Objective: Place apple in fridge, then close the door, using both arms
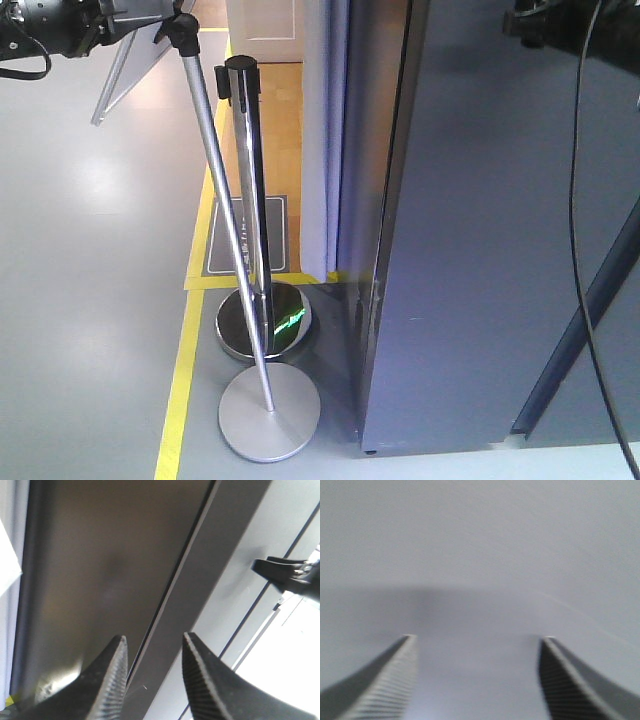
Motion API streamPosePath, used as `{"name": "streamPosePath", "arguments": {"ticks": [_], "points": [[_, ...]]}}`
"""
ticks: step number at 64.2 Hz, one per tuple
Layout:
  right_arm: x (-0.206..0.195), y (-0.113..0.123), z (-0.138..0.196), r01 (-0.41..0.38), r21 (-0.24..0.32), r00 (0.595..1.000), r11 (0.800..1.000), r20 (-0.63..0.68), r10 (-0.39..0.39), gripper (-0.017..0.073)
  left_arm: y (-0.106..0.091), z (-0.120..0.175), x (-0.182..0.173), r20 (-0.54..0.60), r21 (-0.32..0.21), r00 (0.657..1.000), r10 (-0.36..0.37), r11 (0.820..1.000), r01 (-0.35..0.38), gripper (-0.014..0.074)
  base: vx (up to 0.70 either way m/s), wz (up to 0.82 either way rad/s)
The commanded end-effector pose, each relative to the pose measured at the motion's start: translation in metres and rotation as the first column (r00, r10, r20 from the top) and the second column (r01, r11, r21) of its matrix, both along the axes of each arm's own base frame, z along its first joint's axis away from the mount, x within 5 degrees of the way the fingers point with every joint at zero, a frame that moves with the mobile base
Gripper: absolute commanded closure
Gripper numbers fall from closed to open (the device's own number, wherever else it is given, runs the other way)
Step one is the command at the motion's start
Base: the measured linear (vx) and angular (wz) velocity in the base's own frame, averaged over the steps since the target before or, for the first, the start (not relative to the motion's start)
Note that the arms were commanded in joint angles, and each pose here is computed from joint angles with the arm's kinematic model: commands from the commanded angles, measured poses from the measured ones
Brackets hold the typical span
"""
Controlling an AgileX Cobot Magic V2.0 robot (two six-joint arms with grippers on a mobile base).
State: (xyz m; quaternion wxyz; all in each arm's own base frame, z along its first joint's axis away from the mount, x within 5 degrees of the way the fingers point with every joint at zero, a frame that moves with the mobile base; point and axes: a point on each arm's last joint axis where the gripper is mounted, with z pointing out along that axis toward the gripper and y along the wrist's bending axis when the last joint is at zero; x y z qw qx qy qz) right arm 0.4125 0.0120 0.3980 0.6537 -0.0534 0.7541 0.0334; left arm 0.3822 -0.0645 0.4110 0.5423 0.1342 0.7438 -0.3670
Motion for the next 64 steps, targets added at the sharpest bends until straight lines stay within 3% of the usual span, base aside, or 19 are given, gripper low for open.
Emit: {"name": "streamPosePath", "arguments": {"ticks": [1,11,20,23,36,52,64], "points": [[-0.038,0.003,0.057,-0.039,-0.017,0.992,0.999,0.124,0.041,0.02,0.001,0.027,-0.014,0.076,-0.007,0.997,0.023,1.0,-0.022,0.0335,0.0,0.0],[-0.074,0.014,0.081,-0.168,-0.037,0.98,0.985,0.101,0.171,0.0394,0.0,0.035,-0.021,0.097,-0.007,0.995,0.015,1.0,-0.014,0.0416,0.0,0.0],[-0.104,0.023,0.094,-0.277,-0.057,0.958,0.959,0.065,0.28,0.0571,0.0,0.047,-0.032,0.127,-0.007,0.992,0.009,1.0,-0.008,0.0548,0.0,0.0],[-0.114,0.026,0.098,-0.31,-0.065,0.948,0.949,0.053,0.313,0.0573,-0.001,0.051,-0.038,0.137,-0.004,0.991,-0.007,1.0,0.008,0.0599,0.0,0.0],[-0.138,0.031,0.106,-0.377,-0.082,0.925,0.923,0.029,0.38,0.0567,-0.007,0.069,-0.066,0.175,0.016,0.979,-0.107,0.994,0.106,0.0601,0.0,0.0],[-0.163,0.027,0.068,-0.333,-0.075,0.943,0.94,-0.018,0.333,0.0564,-0.012,0.082,-0.1,0.203,0.045,0.957,-0.209,0.978,0.204,0.0601,0.0,0.0],[-0.202,0.026,0.02,-0.33,-0.054,0.941,0.942,-0.099,0.324,0.0564,-0.011,0.044,-0.122,0.09,0.018,0.979,-0.185,0.983,0.185,0.0601,0.0,0.0]]}}
